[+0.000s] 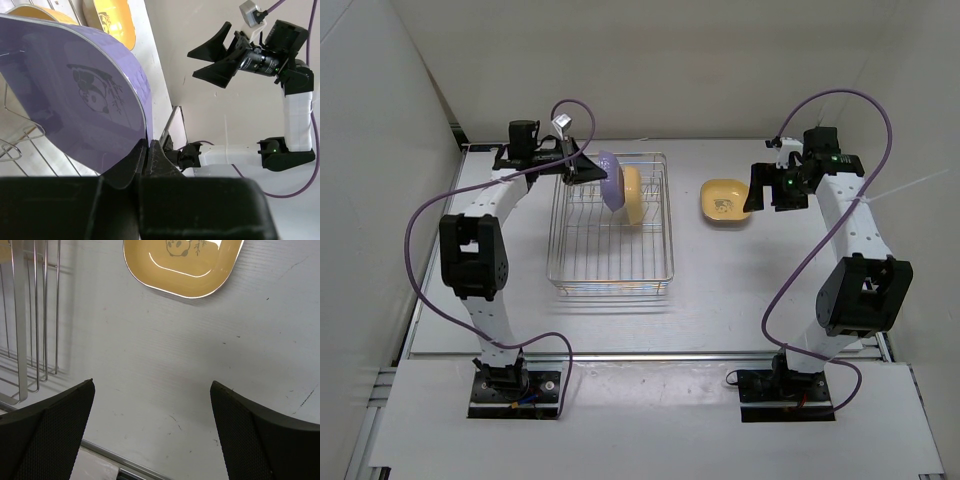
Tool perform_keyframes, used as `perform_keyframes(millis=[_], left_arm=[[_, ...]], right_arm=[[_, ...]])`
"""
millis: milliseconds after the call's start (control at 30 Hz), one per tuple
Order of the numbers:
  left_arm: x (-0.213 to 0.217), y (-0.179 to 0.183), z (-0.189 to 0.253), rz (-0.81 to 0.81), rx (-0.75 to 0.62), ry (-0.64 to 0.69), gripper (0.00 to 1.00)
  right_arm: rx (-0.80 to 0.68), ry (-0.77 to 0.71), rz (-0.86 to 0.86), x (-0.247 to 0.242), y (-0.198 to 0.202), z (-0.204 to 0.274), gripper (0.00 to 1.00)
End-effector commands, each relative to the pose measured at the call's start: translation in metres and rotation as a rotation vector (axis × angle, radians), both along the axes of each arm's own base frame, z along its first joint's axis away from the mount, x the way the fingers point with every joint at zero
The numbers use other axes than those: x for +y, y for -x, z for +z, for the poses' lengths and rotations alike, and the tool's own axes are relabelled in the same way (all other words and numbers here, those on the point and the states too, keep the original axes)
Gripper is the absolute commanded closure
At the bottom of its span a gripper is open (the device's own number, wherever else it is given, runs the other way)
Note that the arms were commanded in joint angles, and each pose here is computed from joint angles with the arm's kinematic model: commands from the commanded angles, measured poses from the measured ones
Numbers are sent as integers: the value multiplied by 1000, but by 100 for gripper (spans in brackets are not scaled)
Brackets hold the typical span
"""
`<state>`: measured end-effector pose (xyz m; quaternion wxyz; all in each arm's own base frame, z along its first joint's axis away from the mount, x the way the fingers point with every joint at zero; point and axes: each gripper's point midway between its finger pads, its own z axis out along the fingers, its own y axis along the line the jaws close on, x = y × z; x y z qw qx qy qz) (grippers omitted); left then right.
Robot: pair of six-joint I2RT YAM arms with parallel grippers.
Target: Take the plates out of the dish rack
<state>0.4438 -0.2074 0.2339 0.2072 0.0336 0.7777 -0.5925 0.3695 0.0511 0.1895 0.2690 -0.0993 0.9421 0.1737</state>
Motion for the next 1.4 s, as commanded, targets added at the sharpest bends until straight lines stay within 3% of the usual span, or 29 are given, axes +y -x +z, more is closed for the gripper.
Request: perform_keyframes(millis=[0,700,800,900,967,1033,1133,1167,1200,1233,1300,1333,1367], left_arm=[[15,9,47,24,-133,11,89],[35,11,85,60,-165,52,89],[41,8,101,68,-251,8,89],[44,5,113,65,-364,-123,89],[47,7,125,55,-484,-322,89],[39,-2,109,49,-561,-564,89],[35,12,108,22,-799,-956,89],[37,20,78,-85,-853,-1103,89],[30,32,100,-43,-991,-1259,89],[32,42,68,-185,-1049,-1408,89],[23,62,68,-250,-1173,-1621,89],[22,73,75,-268,-1230,-1664,89],[29,84,59,-405,-1252,-1777,89]], right_arm=[[-43,-10,21,4,4,14,1],[-28,-7,37,7,5,10,1],[-28,-7,37,7,6,12,1],[-48,-6,37,7,2,19,1],[-40,-7,46,10,3,21,1],[-49,-7,57,14,3,27,1],[-86,-28,80,22,5,44,1],[-102,-27,80,22,7,51,1],[-111,-38,88,24,9,55,1],[-136,-38,99,28,10,64,1],[-166,-46,106,30,11,75,2],[-171,-47,115,33,12,79,2],[-198,-46,116,33,17,88,2]])
